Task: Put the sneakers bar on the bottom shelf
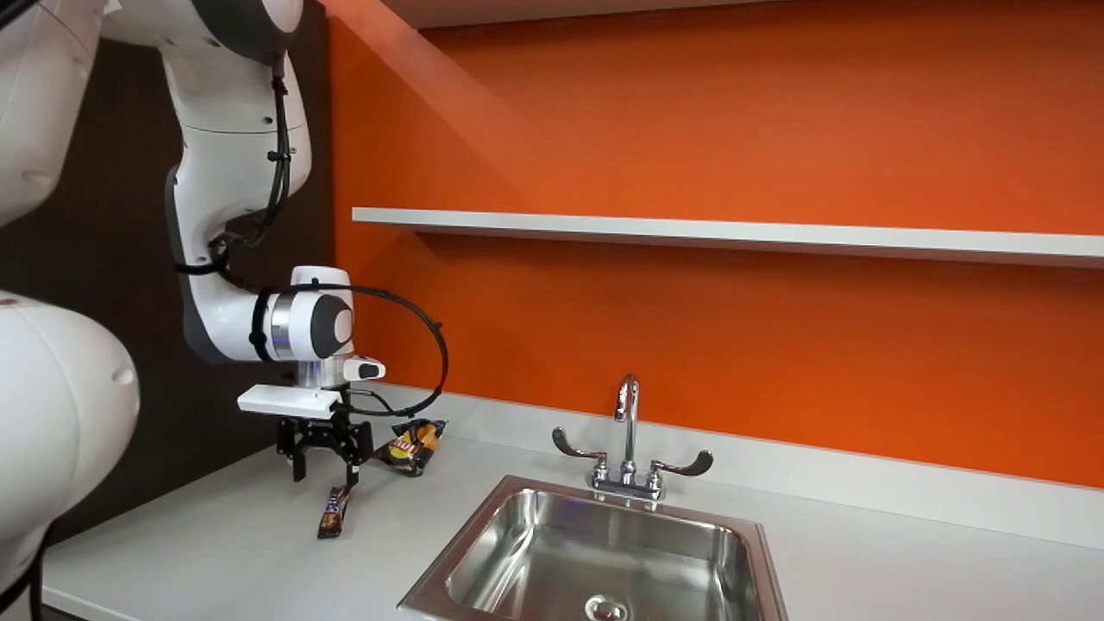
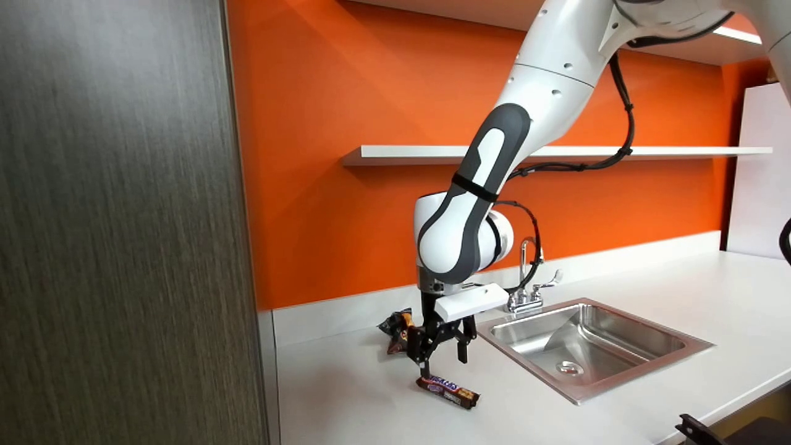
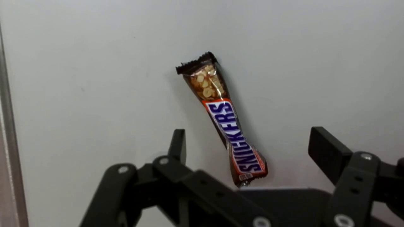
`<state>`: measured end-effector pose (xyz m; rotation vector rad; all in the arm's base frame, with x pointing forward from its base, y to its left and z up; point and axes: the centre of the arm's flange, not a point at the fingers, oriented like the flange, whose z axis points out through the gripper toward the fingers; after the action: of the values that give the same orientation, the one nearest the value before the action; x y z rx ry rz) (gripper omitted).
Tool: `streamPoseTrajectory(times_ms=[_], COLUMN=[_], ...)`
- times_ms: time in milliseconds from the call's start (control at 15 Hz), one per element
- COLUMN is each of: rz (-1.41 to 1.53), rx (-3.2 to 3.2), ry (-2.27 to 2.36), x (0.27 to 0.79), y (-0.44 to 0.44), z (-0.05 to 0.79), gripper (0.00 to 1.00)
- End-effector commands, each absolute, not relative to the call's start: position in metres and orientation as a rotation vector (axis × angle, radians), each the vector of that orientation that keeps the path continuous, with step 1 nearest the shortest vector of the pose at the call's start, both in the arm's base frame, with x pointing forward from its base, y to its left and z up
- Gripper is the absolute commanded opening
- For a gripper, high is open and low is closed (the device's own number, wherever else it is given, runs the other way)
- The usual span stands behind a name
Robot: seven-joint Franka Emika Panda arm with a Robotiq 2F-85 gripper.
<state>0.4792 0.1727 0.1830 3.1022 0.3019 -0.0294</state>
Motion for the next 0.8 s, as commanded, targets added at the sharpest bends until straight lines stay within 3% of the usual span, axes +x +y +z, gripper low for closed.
streamPoseTrajectory(times_ms=[0, 733], rz=[-0.020, -0.038], rx=[3.088, 3.000], ry=[0.477, 0.880], x=[0.479, 0.480], y=[0.169, 0.164], z=[0.184, 0.172], gripper=[1.00, 1.00])
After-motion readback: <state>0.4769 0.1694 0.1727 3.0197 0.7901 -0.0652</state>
